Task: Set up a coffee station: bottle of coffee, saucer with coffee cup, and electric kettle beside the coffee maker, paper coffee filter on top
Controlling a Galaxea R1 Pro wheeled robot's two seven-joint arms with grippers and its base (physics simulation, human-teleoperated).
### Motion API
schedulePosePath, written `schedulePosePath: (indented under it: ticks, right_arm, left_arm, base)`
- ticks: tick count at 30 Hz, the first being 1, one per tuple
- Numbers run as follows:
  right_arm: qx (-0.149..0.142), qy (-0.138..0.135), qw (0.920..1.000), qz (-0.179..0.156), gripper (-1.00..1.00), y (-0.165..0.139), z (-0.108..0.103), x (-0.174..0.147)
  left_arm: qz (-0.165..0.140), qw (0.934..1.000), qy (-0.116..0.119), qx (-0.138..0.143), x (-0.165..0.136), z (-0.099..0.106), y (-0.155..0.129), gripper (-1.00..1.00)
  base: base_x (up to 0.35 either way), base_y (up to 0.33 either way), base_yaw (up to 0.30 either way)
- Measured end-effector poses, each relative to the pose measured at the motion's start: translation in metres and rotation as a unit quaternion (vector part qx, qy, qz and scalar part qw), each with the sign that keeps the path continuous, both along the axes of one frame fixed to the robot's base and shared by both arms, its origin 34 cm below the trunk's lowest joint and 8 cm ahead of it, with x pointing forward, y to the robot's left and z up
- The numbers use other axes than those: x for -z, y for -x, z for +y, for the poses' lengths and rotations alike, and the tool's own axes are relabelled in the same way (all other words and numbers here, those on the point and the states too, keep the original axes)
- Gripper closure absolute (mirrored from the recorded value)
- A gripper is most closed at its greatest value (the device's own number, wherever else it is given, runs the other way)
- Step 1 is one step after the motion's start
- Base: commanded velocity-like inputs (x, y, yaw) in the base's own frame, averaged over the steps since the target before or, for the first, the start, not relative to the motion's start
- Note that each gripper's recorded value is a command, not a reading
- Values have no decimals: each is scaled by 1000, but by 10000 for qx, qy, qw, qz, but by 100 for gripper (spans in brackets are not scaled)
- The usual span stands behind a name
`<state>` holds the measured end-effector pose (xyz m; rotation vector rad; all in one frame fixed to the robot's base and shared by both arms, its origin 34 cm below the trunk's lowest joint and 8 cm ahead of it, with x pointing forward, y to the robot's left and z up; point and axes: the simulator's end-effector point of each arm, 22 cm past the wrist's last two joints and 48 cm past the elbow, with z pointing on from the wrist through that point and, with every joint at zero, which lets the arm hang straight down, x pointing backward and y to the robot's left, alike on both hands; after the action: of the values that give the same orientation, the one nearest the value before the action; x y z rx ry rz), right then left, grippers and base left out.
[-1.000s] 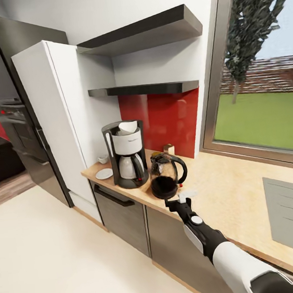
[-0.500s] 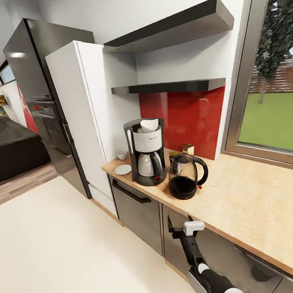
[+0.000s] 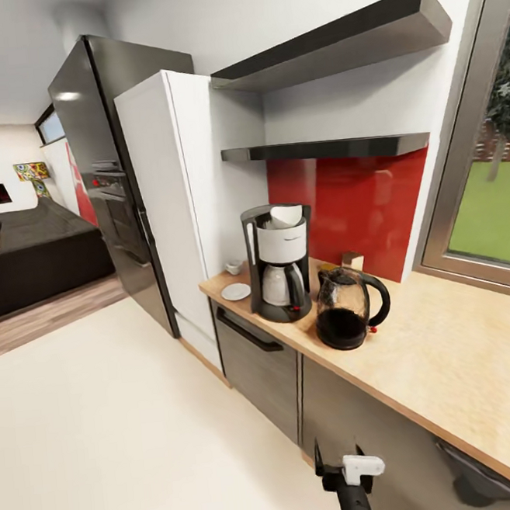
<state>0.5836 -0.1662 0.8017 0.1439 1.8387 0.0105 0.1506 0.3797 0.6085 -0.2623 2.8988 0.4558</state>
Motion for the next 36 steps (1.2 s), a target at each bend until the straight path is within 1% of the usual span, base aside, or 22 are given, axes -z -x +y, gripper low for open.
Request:
schedulePosePath:
  ticks: [2, 5, 6, 7, 9, 10, 11, 12, 13, 15, 16, 17, 18, 19, 22, 29, 34, 35, 36]
  right_arm:
    - [-16, 20, 10000, 84, -100, 3, 0, 4]
    - [-54, 62, 9990, 431, -100, 14, 1, 22]
    - [-85, 89, 9976, 678, -100, 22, 1, 33]
    - [-110, 108, 9965, 824, -100, 26, 2, 39]
    - [-213, 183, 9886, 1481, -100, 42, 4, 66]
    - [-247, 207, 9855, 1663, -100, 47, 5, 73]
    - [-314, 245, 9783, 2035, -100, 58, 6, 86]
    - [-416, 295, 9658, 2543, -100, 74, 8, 104]
    - [-451, 314, 9612, 2702, -100, 79, 9, 109]
    - [-544, 368, 9443, 3225, -100, 98, 10, 124]
    - [-574, 386, 9384, 3384, -100, 104, 10, 129]
    - [-587, 393, 9362, 3443, -100, 106, 10, 130]
    - [-614, 408, 9300, 3600, -100, 112, 10, 134]
    - [-614, 413, 9281, 3649, -100, 114, 10, 135]
    - [-607, 418, 9275, 3665, -100, 115, 10, 136]
    - [-604, 432, 9272, 3672, -100, 115, 8, 136]
    - [-592, 436, 9272, 3673, -100, 115, 7, 136]
    - [-547, 466, 9278, 3661, -100, 114, -1, 136]
    - [-545, 471, 9278, 3660, -100, 114, -2, 136]
  left_arm:
    - [-4, 10000, 17, -5, 0, -3, 0, -100]
    - [-9, 10000, 32, -10, 1, -5, 0, -100]
    - [-8, 10000, 35, -11, 1, -6, 0, -100]
    - [-12, 10000, 35, -13, 1, -6, -1, -100]
    - [-9, 10000, 38, -16, 1, -6, 0, -100]
    - [-10, 10000, 38, -15, 1, -6, -1, -100]
    - [-12, 10000, 39, -17, 1, -6, -1, -100]
    - [-9, 10000, 39, -17, 1, -6, -1, -100]
    - [-9, 10000, 40, -16, 1, -6, -1, -100]
    - [-21, 10000, 39, -13, 1, -6, -2, -100]
    - [-34, 10000, 38, -11, 1, -6, -3, -100]
    - [-43, 10000, 37, -10, 1, -6, -4, -100]
    - [-80, 10000, 32, -5, 0, -6, -7, -100]
    - [-110, 9999, 28, -12, 0, -5, -10, -100]
    - [-131, 9999, 19, -35, 0, -4, -11, -100]
    - [-154, 9998, -38, -87, -2, 4, -12, -100]
    - [-174, 9998, -29, -97, -1, 2, -14, -100]
    - [-195, 9998, 5, -91, -1, -3, -16, -100]
    - [-197, 9998, 6, -95, -1, -3, -16, -100]
  base:
    - [0, 0, 72]
    - [0, 0, 28]
    - [0, 0, 15]
    - [0, 0, 9]
    - [0, 0, 5]
    - [0, 0, 3]
    - [0, 0, 2]
    - [0, 0, 1]
    - [0, 0, 0]
    - [0, 0, 0]
    - [0, 0, 0]
    - [0, 0, 0]
    - [0, 0, 0]
    - [0, 0, 0]
    - [43, 69, 0]
    - [180, 255, 0]
    - [225, 277, 0]
    - [229, 277, 0]
    - [229, 277, 0]
